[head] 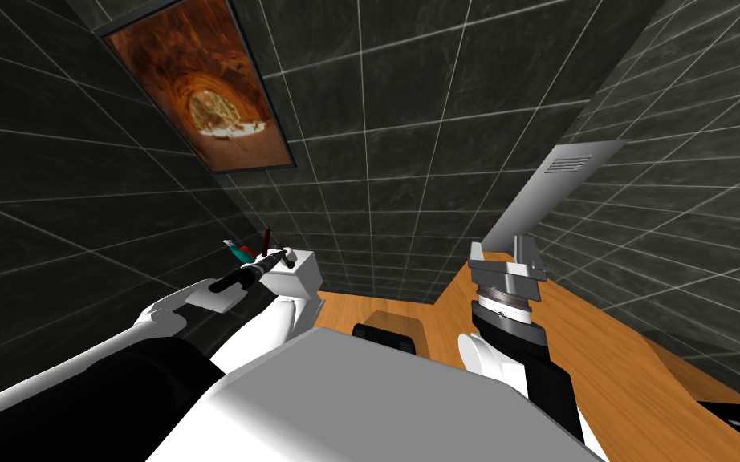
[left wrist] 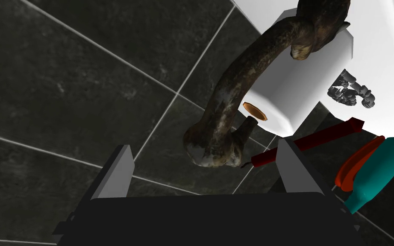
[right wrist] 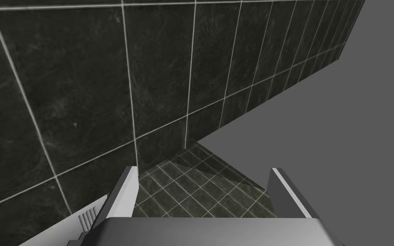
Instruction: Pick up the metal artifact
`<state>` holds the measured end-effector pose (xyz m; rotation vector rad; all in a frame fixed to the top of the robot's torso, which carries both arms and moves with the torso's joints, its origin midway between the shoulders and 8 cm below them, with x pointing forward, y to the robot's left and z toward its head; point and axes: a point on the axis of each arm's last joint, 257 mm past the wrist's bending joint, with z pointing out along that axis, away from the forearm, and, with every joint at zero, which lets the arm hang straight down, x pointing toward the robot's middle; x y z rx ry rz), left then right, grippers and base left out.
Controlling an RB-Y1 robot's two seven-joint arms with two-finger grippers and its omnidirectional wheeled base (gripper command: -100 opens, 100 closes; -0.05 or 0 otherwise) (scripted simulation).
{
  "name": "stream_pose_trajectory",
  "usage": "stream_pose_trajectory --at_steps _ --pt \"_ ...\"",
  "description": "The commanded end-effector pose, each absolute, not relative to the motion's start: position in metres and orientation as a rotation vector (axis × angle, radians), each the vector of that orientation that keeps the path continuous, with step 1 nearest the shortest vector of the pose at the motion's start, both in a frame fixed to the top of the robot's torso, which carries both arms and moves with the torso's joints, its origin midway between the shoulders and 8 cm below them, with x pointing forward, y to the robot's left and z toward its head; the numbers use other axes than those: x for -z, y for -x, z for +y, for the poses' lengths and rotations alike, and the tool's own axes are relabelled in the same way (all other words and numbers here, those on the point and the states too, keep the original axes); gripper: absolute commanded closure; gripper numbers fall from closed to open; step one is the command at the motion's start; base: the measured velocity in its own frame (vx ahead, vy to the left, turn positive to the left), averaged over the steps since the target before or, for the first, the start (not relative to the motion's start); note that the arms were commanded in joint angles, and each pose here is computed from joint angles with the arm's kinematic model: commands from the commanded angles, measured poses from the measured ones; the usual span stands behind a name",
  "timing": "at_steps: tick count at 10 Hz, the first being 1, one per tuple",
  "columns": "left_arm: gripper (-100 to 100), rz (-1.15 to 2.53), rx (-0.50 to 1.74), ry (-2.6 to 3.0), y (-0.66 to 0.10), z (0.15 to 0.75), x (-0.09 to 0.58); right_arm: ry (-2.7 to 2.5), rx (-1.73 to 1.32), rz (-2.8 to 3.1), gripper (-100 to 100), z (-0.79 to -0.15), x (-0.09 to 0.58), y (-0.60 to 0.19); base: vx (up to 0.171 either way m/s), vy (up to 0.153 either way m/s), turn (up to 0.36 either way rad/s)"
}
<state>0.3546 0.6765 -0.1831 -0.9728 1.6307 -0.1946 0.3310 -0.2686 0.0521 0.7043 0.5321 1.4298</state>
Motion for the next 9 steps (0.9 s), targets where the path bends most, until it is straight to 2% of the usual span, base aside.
stream_pose_trajectory --at_steps 1,4,5,9 --pt "-100 1.651 0.213 0.950 -0.354 0.659 0.188 -0.704 -1.430 0.532 0 -0.269 -0.052 -0.331 0.113 0.062 0.237" --pt "-100 1.674 0.240 0.918 -0.353 0.633 0.190 -0.704 -1.430 0.532 0 -0.269 -0.052 -0.331 0.134 0.051 0.151" --pt "-100 1.674 0.241 0.916 -0.354 0.633 0.190 -0.704 -1.430 0.532 0 -0.269 -0.052 -0.331 0.075 0.017 -0.031" --pt "-100 1.702 0.276 0.869 -0.350 0.597 0.190 -0.704 -1.430 0.532 0 -0.269 -0.052 -0.331 0.096 0.041 0.138"
